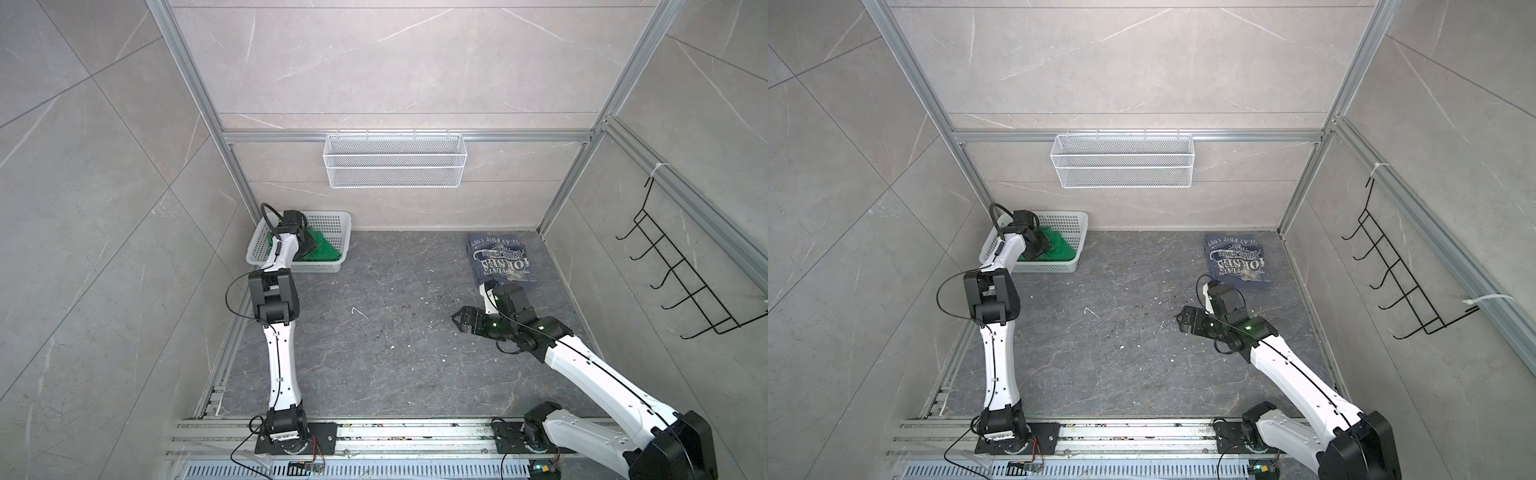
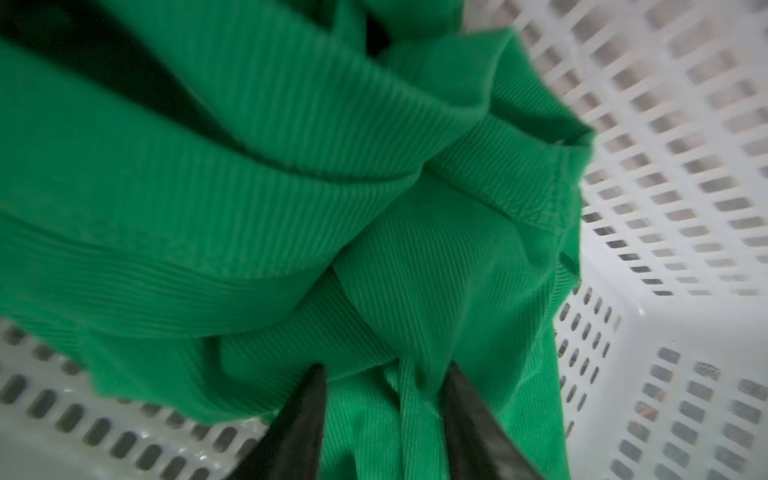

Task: Fold and stack the tank tops
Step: 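Grasp the green tank top in the white basket with the left gripper and lift, then carry the green tank top to the table center and drop it with the left gripper, then grasp two edges of the green tank top with the left and right grippers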

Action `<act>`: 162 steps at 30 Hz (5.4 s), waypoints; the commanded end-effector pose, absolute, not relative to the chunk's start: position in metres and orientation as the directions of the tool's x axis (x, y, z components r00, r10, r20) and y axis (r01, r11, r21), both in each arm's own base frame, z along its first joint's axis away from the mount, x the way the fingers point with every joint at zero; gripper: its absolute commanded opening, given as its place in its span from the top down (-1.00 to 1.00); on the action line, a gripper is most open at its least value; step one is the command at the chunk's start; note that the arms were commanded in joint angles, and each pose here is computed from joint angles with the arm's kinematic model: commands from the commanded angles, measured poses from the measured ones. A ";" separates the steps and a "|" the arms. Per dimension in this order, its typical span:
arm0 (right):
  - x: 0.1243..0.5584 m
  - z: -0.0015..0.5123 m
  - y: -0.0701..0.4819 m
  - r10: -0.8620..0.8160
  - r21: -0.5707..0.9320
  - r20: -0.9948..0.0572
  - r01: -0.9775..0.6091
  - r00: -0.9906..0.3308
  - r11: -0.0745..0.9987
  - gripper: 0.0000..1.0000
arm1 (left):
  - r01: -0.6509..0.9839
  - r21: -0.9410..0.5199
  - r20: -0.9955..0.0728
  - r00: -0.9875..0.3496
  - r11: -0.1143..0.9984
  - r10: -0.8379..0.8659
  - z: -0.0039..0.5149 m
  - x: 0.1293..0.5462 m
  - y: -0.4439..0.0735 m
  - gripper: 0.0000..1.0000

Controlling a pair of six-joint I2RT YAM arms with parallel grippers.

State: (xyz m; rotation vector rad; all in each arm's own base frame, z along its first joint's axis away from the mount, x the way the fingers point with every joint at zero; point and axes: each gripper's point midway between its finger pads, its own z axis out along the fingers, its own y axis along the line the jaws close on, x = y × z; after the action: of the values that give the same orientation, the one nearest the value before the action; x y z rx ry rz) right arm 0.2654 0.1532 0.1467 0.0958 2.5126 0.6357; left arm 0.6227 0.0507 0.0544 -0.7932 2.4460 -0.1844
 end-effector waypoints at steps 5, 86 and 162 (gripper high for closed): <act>0.263 0.148 0.155 0.191 0.459 -0.493 -0.067 -0.849 0.886 -0.95 | -0.428 -0.363 -0.534 -0.633 0.828 -0.561 0.097 0.643 0.043 0.82; 0.382 0.042 0.165 0.224 0.256 -0.341 0.140 -0.913 0.957 -0.14 | -0.079 -0.509 -0.411 -0.852 0.857 -0.323 0.094 0.314 -0.161 -0.39; 0.230 0.195 0.013 0.399 0.121 -0.669 0.438 -0.627 0.891 1.00 | 0.196 -0.246 -0.432 -0.899 0.949 0.074 0.087 0.315 -0.235 1.00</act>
State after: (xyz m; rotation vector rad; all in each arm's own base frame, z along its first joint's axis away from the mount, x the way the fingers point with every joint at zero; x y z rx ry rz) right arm 0.2228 0.0212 0.1717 0.6248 2.3784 -0.0167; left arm 0.2901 -0.2529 0.0410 0.2127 2.7997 -0.4965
